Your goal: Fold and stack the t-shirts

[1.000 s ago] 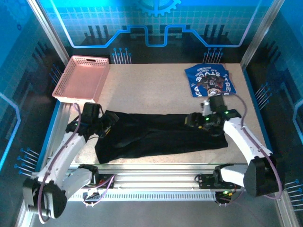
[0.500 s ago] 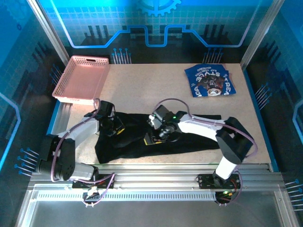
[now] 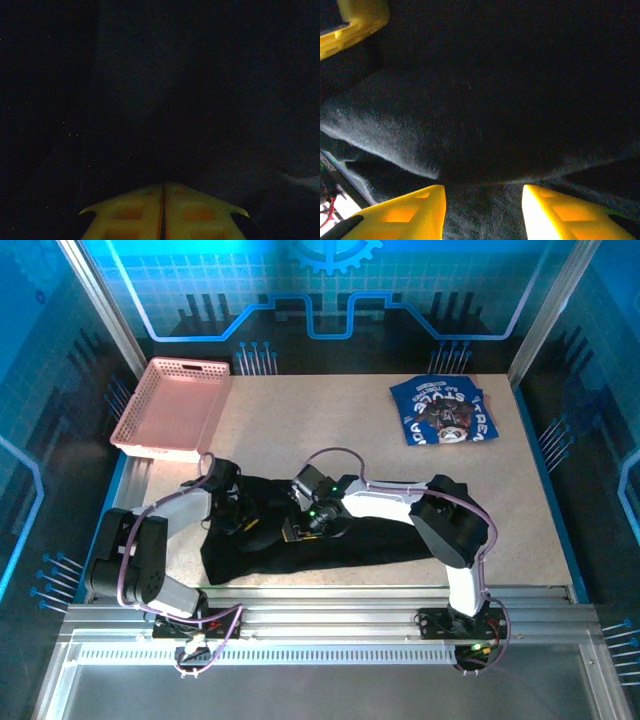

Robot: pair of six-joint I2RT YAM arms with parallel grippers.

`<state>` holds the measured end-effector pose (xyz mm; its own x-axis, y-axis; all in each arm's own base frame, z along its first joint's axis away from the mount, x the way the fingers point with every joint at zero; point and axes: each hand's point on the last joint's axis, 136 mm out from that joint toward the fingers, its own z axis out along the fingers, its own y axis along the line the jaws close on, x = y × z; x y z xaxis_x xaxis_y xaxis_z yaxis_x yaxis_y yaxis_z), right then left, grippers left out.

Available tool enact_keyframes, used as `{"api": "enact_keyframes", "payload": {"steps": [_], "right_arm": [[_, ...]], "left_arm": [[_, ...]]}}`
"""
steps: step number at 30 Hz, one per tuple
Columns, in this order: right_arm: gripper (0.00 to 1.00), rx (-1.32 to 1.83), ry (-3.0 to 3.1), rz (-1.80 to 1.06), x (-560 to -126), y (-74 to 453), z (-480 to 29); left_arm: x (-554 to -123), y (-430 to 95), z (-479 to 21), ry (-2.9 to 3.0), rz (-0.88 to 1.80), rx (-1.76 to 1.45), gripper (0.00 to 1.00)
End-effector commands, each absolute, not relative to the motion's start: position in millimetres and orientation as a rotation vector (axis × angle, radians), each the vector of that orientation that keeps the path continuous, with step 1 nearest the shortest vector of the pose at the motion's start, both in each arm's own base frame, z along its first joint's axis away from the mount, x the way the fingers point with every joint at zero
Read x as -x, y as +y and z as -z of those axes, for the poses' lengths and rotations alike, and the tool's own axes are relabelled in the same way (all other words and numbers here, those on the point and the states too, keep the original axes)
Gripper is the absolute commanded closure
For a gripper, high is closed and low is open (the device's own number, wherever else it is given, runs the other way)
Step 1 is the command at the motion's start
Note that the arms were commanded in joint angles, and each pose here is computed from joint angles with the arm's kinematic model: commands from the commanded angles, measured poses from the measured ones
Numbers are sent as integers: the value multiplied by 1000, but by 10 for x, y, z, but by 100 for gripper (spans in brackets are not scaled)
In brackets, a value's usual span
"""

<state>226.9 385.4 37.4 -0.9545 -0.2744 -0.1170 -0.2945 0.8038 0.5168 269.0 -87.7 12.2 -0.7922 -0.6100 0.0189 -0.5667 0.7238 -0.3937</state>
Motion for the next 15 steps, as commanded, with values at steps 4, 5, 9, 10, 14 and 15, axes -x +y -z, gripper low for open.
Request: {"api": "enact_keyframes", "payload": {"steps": [4, 5, 9, 10, 14, 15], "right_arm": [[54, 353, 2913, -806, -2634, 3879, -384], [54, 344, 2911, -804, -2662, 3872, -391], [55, 340, 2938, -770, -2730, 3822, -336], [55, 327, 2944, -773, -2750, 3810, -316], [53, 311, 2967, -761, -2791, 3793, -259], [52, 320, 2967, -759, -2796, 3809, -261]], "left_arm": [[-2615, -829, 51, 2861, 547, 944, 89], [-2616, -829, 60, 2863, 546, 943, 90], [-2613, -845, 97, 2872, 557, 946, 90], [-2621, -849, 102, 2873, 559, 946, 90], [-2635, -849, 105, 2875, 559, 943, 90], [-2645, -850, 104, 2875, 559, 940, 90]]}}
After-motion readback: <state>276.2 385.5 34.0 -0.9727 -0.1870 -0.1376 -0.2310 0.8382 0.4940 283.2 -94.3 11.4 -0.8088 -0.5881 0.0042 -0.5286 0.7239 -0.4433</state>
